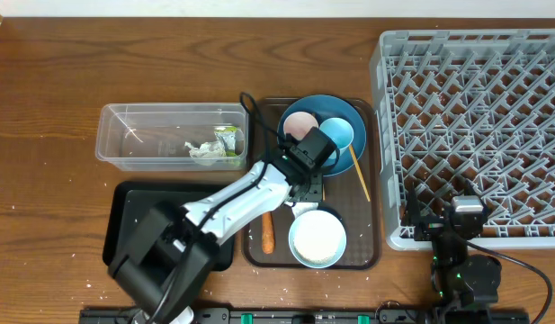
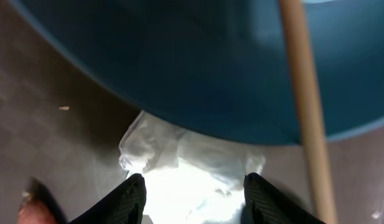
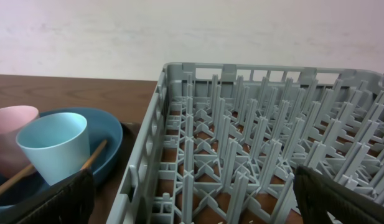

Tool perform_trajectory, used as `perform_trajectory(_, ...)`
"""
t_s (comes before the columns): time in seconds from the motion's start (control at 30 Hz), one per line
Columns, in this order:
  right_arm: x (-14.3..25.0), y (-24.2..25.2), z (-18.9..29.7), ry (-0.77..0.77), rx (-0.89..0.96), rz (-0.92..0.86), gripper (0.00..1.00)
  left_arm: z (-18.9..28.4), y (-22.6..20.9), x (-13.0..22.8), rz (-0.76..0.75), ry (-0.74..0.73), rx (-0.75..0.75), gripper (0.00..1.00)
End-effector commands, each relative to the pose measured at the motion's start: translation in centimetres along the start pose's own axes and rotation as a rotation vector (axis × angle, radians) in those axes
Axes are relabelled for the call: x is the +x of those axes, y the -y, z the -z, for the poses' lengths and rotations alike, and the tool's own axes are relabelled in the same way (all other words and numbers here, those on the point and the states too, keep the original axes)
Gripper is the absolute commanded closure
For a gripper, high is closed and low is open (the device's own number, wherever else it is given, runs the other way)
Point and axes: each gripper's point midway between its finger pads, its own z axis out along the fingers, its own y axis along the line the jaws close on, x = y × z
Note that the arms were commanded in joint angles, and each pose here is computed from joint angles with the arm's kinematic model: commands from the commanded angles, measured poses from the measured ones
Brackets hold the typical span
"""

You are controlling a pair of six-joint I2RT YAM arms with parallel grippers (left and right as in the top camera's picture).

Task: Sort waste into correct bins and load items into the dishwasher rack
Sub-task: 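Reach left gripper to the white tissue on the tray and grasp, then carry white tissue with left gripper into the clear bin, release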

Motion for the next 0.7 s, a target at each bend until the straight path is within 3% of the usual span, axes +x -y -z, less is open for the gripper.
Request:
perform_trajectory(0.0,0.2,0.4,0.0,-0.006,0.016,0.006,0.01,-1.0,-0.8,0.4,0.010,-0.010,-0.030,0.47)
perform_trajectory(0.23,0.2,0.4,0.0,-0.006,0.016,0.006,0.01,-2.6,-1.2,0.9,0.010,-0.038,-0.054,0.48)
perform_trajectory(0.3,0.2,0.4,0.0,-0.006,0.016,0.006,0.01,-3.0,-1.4,1.1,0.010,-0.046,-0.061,0.56)
perform_trajectory(0.4,0.2,0.4,0.0,-0.006,0.016,0.006,0.01,-2.9,-1.4,1.0,0.010,-0.045,-0.060,0.87)
perform_trajectory(0.43,0.2,0.4,0.0,-0.006,0.016,0.006,0.01,-2.8,-1.3,0.9,0.011,-0.040,-0.057,0.92)
perform_trajectory(0.67,0.2,0.4,0.0,-0.006,0.016,0.006,0.01,1.5,-0.9,-1.2,0.011,0.075,-0.037,0.93)
